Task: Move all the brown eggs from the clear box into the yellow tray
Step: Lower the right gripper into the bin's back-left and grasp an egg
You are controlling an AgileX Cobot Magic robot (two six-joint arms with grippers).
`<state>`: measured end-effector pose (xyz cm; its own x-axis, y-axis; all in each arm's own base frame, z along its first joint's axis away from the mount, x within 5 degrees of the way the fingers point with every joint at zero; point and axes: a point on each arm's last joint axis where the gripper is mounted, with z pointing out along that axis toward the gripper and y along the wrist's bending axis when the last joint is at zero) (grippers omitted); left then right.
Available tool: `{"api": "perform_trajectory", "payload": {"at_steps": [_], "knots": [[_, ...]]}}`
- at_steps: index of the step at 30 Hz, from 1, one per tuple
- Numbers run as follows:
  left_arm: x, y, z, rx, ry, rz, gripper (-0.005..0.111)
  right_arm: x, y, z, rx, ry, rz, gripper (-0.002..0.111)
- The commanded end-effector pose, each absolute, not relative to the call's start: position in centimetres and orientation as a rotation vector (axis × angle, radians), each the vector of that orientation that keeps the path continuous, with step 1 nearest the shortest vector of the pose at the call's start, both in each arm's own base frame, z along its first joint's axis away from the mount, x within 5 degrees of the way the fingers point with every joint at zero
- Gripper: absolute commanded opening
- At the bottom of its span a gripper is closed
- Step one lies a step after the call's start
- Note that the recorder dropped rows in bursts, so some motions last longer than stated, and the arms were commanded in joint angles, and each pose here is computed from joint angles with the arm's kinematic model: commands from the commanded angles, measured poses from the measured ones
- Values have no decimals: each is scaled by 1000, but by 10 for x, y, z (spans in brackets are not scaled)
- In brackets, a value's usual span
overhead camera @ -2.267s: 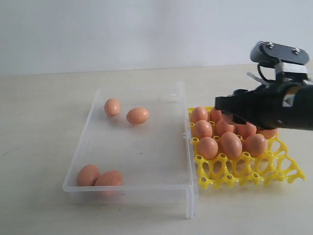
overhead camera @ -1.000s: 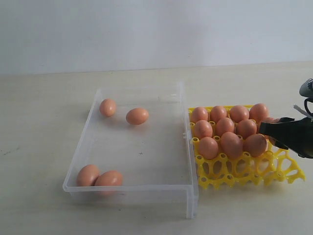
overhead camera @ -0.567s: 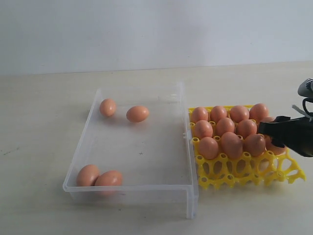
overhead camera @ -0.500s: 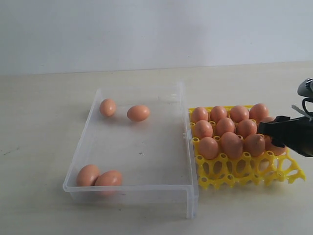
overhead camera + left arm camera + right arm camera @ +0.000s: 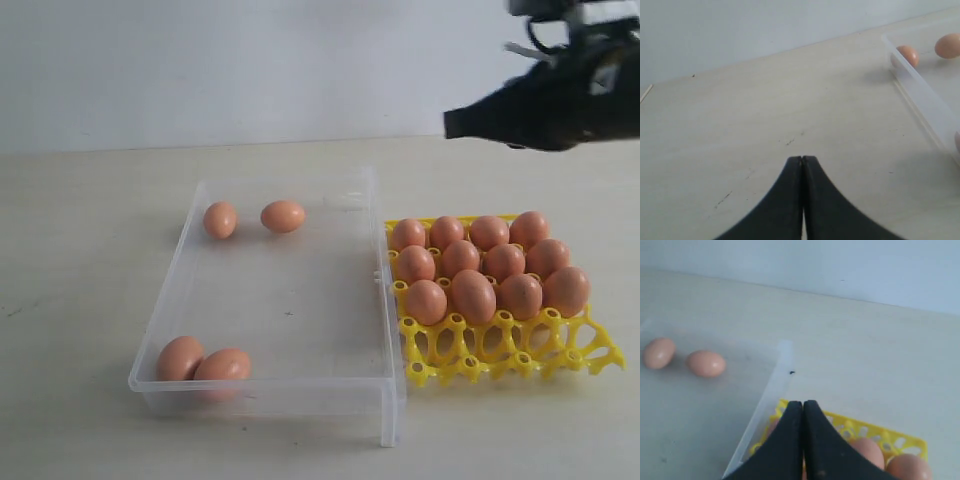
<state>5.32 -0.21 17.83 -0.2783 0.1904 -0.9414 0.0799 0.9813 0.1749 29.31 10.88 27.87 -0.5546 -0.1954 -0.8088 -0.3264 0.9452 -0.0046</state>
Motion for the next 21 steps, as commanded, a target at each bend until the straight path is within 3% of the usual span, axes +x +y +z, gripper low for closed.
{"api": "perform_trajectory", "payload": {"at_steps": [1, 5, 11, 18, 21], "knots": [[53, -2, 180, 196, 1838, 109, 0, 317, 164, 279, -970, 2236, -20, 0], [53, -2, 180, 196, 1838, 109, 0, 329, 212, 253, -1521, 2093, -125, 3], [53, -2, 180, 196, 1838, 109, 0, 350, 262, 207, -1886, 1727, -201, 25], [53, -2, 180, 196, 1838, 109, 0, 372, 290, 166, -1795, 1492, -230, 64], [53, -2, 180, 196, 1838, 109, 0, 382, 298, 155, -1735, 1551, -183, 64]]}}
